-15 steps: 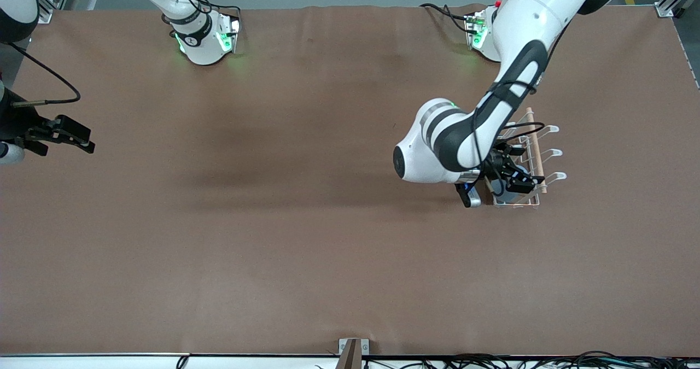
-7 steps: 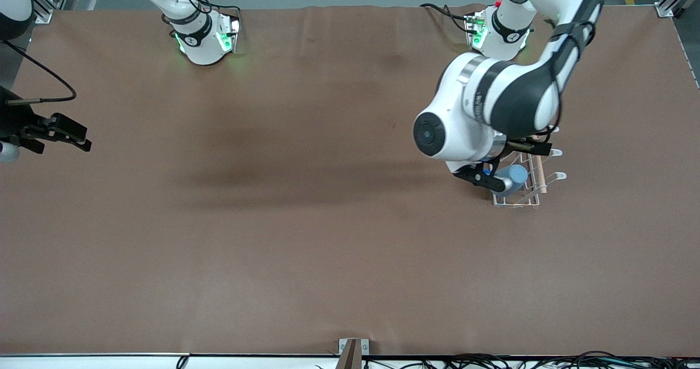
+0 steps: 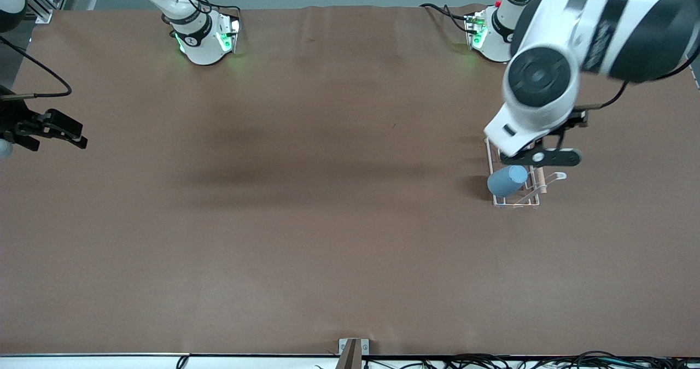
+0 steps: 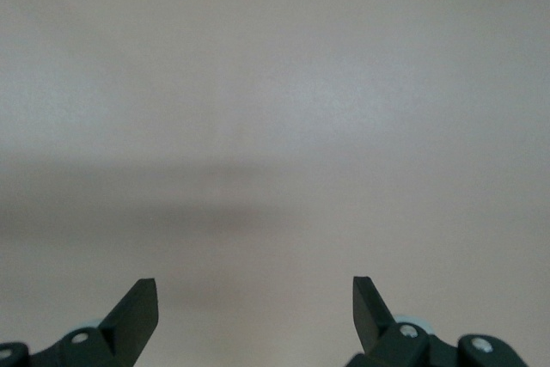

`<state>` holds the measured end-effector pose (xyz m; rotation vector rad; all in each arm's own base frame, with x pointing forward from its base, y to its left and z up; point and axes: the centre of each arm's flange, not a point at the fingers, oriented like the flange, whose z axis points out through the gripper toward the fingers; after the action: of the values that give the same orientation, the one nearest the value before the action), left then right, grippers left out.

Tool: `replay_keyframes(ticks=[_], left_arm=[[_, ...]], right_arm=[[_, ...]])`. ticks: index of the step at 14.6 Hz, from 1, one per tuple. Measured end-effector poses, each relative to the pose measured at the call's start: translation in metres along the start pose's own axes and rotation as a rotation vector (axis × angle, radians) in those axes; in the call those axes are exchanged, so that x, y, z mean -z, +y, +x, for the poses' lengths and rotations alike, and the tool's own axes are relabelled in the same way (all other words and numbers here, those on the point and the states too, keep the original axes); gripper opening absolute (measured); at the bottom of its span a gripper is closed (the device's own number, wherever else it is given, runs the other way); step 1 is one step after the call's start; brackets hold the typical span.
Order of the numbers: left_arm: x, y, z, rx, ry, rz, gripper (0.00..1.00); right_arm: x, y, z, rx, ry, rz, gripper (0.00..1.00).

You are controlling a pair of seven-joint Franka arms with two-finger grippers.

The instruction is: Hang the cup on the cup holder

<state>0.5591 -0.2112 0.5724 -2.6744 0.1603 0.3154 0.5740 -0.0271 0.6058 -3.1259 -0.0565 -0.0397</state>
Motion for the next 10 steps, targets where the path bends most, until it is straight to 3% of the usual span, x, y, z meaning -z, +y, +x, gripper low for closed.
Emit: replay_keyframes(ticks=[6, 10], left_arm=[[0.042, -0.045, -0.024, 0.087, 0.119, -0.037, 1.00], [0.033, -0.074, -0.018, 0.117, 0.097, -0.168, 1.00]], right_arm=[[0.003, 0.000, 0.000, 0.000, 0.002, 0.000, 1.00], [0.003, 0.000, 0.000, 0.000, 0.001, 0.000, 1.00]])
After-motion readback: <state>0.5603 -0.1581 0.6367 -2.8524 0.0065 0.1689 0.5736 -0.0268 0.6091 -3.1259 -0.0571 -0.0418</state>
